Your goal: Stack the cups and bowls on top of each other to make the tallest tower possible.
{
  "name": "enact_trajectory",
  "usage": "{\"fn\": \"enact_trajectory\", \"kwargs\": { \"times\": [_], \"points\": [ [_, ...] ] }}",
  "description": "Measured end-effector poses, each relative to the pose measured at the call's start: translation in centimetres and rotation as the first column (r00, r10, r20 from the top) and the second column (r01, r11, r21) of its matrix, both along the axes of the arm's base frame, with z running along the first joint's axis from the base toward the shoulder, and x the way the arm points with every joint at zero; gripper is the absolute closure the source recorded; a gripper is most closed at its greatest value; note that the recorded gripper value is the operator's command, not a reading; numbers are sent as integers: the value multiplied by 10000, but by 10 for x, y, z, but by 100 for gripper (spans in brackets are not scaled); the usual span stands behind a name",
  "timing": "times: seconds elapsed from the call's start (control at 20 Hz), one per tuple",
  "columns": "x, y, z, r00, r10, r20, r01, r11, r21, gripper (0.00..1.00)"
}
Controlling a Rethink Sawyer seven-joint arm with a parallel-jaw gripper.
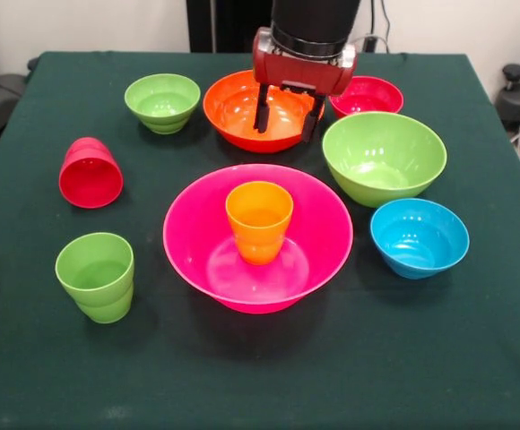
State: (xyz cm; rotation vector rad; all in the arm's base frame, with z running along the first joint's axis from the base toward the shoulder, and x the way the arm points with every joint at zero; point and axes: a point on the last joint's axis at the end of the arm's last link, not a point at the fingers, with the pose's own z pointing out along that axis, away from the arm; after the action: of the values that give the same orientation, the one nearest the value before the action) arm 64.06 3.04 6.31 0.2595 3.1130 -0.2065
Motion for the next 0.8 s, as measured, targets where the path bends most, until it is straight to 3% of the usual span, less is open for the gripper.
{"fn": "enact_trajectory", "kwargs": {
  "times": [0.15, 0.2, 0.35, 0.65, 0.8],
  "points": [
    [-4, 11, 1, 9967, -769, 253, 773, 9969, -136, 0],
    [-5, 17, 2, 9913, -1222, 481, 1231, 9922, -171, 0],
    [-5, 20, 2, 9825, -1687, 789, 1705, 9852, -170, 0],
    [-2, 12, 1, 9738, -1999, 1086, 2017, 9794, -65, 0],
    [1, -5, 0, 9675, -2279, 1097, 2284, 9735, 76, 0]
  ]
}}
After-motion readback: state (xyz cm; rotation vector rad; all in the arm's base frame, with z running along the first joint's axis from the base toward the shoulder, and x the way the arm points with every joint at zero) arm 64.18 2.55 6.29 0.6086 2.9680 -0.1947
